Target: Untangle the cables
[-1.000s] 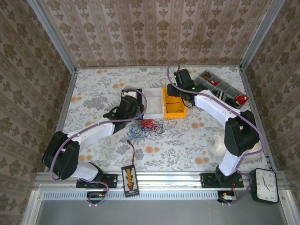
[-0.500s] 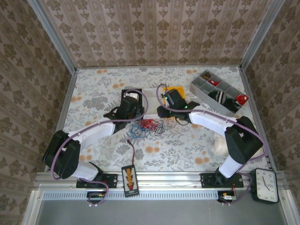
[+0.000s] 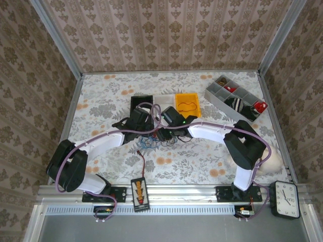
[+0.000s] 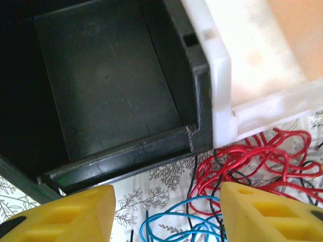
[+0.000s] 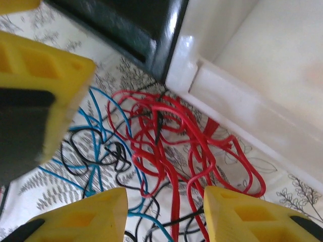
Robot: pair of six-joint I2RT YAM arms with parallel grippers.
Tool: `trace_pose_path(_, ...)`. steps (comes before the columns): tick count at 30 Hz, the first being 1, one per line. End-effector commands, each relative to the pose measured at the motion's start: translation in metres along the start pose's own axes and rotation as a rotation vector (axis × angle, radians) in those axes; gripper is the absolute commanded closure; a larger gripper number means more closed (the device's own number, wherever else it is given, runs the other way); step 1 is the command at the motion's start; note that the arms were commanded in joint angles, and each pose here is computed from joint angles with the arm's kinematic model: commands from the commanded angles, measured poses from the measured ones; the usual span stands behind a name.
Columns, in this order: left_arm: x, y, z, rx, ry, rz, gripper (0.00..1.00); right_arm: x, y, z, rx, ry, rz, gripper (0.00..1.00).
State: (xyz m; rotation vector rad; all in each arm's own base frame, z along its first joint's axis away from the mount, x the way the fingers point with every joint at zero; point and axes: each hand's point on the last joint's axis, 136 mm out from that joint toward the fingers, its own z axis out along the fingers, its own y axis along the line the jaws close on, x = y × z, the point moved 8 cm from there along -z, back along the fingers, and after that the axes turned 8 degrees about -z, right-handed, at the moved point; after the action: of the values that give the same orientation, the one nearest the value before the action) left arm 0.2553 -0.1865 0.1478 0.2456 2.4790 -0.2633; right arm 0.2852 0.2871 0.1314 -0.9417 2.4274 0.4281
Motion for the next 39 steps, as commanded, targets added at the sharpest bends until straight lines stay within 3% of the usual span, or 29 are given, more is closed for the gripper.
trace_pose_path(1,0.012,0.004,0.000,0.003,0.038,0.027,0.43,0.025,0.006,0.004,-0.082,0.110,-0.053,0.58)
trace_pose_path(8,0.021,0.002,0.009,0.010,0.095,0.063,0.43,0.080,0.019,-0.015,-0.219,0.258,-0.044,0.57)
trace_pose_path(14,0.023,-0.010,0.014,0.079,0.121,0.120,0.43,0.078,0.010,-0.054,-0.134,0.088,-0.024,0.49)
trace_pose_path(22,0.019,-0.039,0.013,0.214,0.147,0.211,0.43,0.045,-0.016,-0.084,-0.079,-0.102,0.045,0.51)
trace_pose_path(31,0.017,-0.045,0.014,0.260,0.156,0.202,0.45,0.040,-0.011,-0.060,-0.195,-0.027,0.051,0.62)
trace_pose_path(39,0.017,-0.045,0.016,0.252,0.158,0.203,0.45,0.046,-0.006,-0.051,-0.233,0.013,0.043,0.65)
